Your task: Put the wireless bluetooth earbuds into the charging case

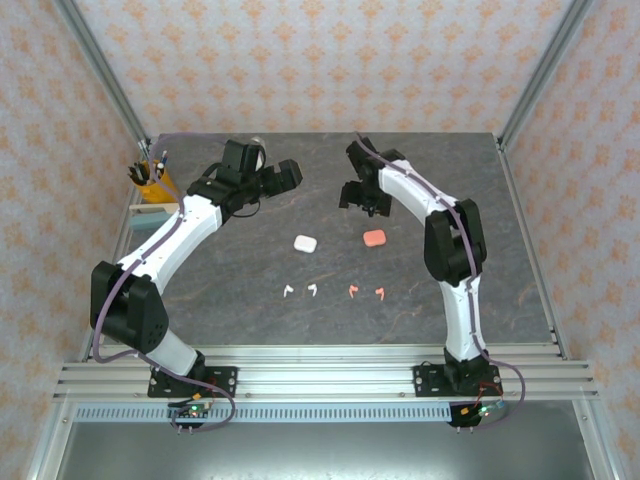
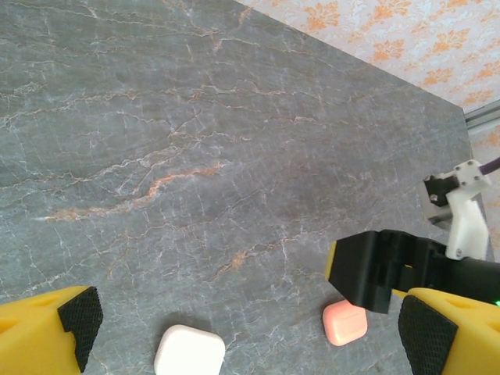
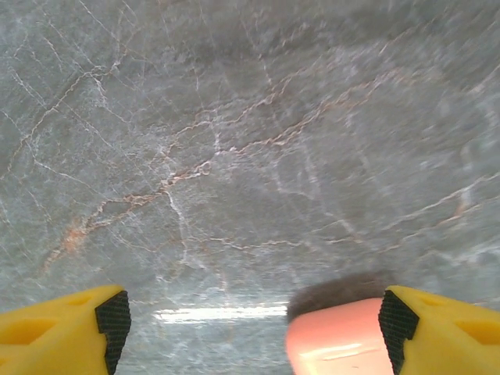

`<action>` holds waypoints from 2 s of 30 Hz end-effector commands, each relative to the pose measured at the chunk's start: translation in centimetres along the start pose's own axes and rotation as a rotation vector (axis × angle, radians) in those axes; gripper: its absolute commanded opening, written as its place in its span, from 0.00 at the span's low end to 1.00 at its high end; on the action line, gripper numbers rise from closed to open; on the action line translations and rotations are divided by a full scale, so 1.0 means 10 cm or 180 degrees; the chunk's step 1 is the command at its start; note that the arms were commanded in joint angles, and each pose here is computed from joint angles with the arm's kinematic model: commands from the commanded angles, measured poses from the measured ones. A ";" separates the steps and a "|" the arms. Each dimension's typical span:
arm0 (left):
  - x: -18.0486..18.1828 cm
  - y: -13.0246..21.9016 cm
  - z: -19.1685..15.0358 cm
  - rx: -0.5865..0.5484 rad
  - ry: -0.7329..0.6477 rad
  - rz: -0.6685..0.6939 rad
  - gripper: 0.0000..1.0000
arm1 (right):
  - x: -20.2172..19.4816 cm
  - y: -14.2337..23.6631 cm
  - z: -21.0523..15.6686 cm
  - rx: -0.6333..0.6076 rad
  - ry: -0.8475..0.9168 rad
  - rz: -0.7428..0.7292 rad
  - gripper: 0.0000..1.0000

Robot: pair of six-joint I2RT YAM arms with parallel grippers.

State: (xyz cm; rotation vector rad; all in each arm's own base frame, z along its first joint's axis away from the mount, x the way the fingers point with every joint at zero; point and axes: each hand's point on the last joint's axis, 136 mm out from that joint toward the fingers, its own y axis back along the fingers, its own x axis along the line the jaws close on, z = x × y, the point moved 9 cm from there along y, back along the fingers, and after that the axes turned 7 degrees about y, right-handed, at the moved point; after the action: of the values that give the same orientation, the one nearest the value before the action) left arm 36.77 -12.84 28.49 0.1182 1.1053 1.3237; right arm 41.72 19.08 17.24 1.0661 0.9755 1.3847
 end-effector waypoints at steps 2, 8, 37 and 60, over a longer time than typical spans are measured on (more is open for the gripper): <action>0.01 0.07 0.03 -0.0058 -0.0054 -0.0039 1.00 | -0.18 0.06 -0.13 0.0129 0.0664 -0.0371 0.86; 0.00 0.07 0.03 -0.0046 -0.0044 -0.0054 1.00 | -0.20 -0.09 -0.24 0.0406 0.0918 -0.0241 0.87; -0.01 0.03 0.03 -0.0026 -0.0040 -0.0052 1.00 | -0.24 -0.56 -0.53 0.0830 0.0483 -0.0306 0.76; 0.02 -0.03 0.00 0.0004 0.0015 -0.0075 1.00 | -0.23 -0.57 -0.64 0.0720 -0.0380 -0.0449 0.66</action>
State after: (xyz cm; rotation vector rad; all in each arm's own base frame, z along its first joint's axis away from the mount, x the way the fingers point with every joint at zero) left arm 36.72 -12.98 28.31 0.1191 1.1138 1.3048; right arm 37.48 17.32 11.14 1.2185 1.1025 1.1520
